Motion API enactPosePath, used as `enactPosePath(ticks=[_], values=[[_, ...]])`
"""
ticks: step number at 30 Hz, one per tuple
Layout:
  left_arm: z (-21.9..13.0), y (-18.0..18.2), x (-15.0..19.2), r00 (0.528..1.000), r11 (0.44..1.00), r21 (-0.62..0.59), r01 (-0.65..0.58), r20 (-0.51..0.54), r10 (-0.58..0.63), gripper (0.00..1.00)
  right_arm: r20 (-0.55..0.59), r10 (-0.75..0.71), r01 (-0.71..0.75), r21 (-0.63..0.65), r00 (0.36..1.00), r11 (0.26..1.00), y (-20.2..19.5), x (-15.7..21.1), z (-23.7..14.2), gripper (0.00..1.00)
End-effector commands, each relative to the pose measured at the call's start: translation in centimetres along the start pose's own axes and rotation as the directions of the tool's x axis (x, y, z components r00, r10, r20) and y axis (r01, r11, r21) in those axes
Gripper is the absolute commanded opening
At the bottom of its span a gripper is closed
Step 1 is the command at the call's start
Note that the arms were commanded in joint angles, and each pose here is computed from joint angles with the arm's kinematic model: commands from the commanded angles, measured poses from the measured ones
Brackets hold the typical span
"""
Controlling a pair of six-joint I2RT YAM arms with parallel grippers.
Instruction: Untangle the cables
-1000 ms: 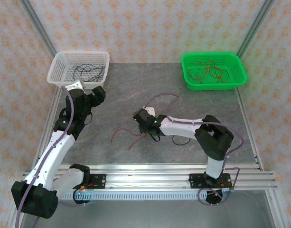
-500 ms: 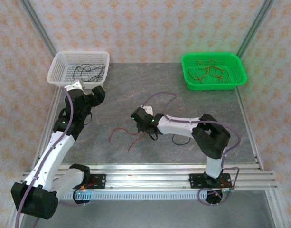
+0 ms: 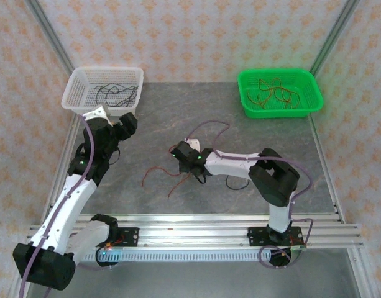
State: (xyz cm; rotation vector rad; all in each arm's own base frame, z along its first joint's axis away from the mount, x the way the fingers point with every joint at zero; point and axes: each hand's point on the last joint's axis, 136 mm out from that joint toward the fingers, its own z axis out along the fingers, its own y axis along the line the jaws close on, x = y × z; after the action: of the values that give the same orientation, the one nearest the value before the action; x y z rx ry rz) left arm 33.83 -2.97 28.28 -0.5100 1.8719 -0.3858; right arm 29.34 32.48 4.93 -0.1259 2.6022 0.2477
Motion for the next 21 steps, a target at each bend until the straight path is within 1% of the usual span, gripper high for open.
enactPosePath(ticks=[1,6,9,14,16,18,21], values=[[-0.6,0.0,1.2,0.999,1.0,0.015,0.009,-0.036,-0.008,0.83,0.092,-0.007,0.013,-0.066,0.996,0.998,1.1,-2.7,-3.9,0.0],[-0.7,-0.3,3.6,0.996,0.998,0.059,0.022,-0.084,-0.018,0.82,0.134,-0.055,0.087,-0.247,0.989,0.965,3.2,-4.6,-8.7,0.0],[-1.0,-1.7,5.3,0.994,0.991,0.135,0.016,-0.112,-0.001,0.81,0.139,-0.048,0.094,-0.349,0.989,0.932,3.3,-5.6,-10.9,0.0],[-1.6,-4.4,9.1,0.987,0.965,0.263,-0.008,-0.154,0.051,0.8,0.147,0.043,0.04,-0.517,0.988,0.855,1.8,-7.8,-13.8,0.0],[-1.9,-5.7,10.8,0.983,0.949,0.313,-0.029,-0.164,0.084,0.8,0.153,0.085,0.021,-0.584,0.985,0.811,1.5,-8.8,-15.3,0.0],[-2.3,-7.0,12.3,0.98,0.929,0.367,-0.05,-0.163,0.118,0.8,0.16,0.129,0.004,-0.643,0.979,0.766,1.3,-9.8,-16.9,0.0],[-3.1,-9.5,14.0,0.976,0.886,0.453,-0.098,-0.13,0.175,0.79,0.171,0.17,0.003,-0.712,0.971,0.702,1.6,-10.8,-19.4,0.0]])
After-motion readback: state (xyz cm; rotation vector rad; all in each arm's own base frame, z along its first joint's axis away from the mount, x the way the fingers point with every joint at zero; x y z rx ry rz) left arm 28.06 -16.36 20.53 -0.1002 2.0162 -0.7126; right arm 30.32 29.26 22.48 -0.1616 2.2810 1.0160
